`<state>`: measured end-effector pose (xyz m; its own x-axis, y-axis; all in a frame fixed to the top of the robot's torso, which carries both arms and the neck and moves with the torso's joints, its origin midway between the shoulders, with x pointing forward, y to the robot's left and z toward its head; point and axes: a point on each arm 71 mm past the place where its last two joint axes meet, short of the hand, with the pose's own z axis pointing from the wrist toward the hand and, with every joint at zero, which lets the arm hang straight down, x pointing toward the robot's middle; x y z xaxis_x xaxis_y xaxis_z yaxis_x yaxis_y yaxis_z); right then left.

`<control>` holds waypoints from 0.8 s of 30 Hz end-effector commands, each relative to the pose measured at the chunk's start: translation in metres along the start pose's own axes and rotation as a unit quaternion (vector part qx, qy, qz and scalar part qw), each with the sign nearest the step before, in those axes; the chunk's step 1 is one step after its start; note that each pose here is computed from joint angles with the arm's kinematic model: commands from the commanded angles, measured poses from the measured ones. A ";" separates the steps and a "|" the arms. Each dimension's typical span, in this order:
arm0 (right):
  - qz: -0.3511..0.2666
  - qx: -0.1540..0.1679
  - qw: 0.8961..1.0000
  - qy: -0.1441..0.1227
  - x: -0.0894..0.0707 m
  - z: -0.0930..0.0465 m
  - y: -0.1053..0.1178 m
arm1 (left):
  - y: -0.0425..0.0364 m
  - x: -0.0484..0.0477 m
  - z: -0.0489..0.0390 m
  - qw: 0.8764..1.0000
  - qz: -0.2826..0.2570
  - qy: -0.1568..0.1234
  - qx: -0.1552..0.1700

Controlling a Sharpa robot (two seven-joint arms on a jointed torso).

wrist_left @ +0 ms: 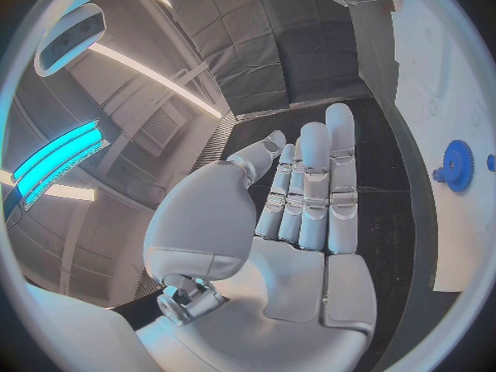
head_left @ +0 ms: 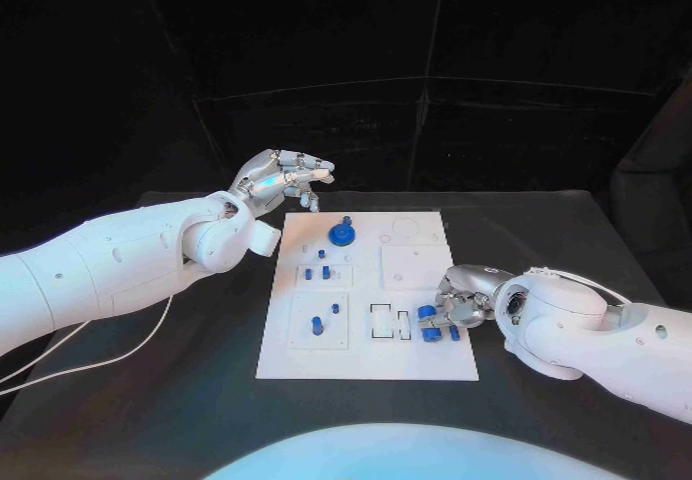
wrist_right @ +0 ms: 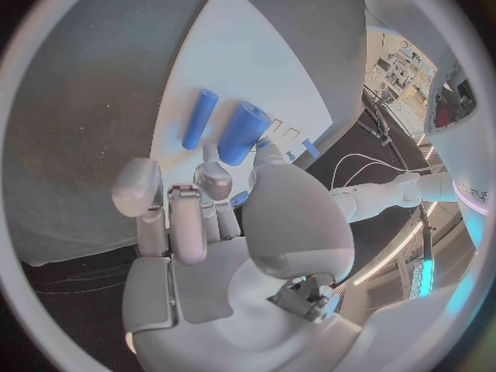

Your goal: Assemble the parts on the task board

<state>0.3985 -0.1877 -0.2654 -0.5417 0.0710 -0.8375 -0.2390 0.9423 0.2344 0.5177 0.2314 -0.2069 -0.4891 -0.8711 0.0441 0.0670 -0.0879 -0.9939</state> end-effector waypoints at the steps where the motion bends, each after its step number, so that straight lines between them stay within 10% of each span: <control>1: -0.020 -0.003 1.000 0.000 0.002 0.001 0.002 | -0.0013 0.0007 0.0004 1.000 -0.004 0.004 0.003; 24: 0.067 -0.010 0.996 -0.056 0.001 -0.004 0.006 | -0.0014 0.0002 -0.0007 1.000 -0.004 0.004 0.003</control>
<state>0.3933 -0.1838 -0.2688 -0.5086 0.1347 -0.8504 -0.2224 0.9336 0.2809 0.5171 0.2327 -0.2071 -0.4885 -0.8715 0.0437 0.0660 -0.0869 -0.9940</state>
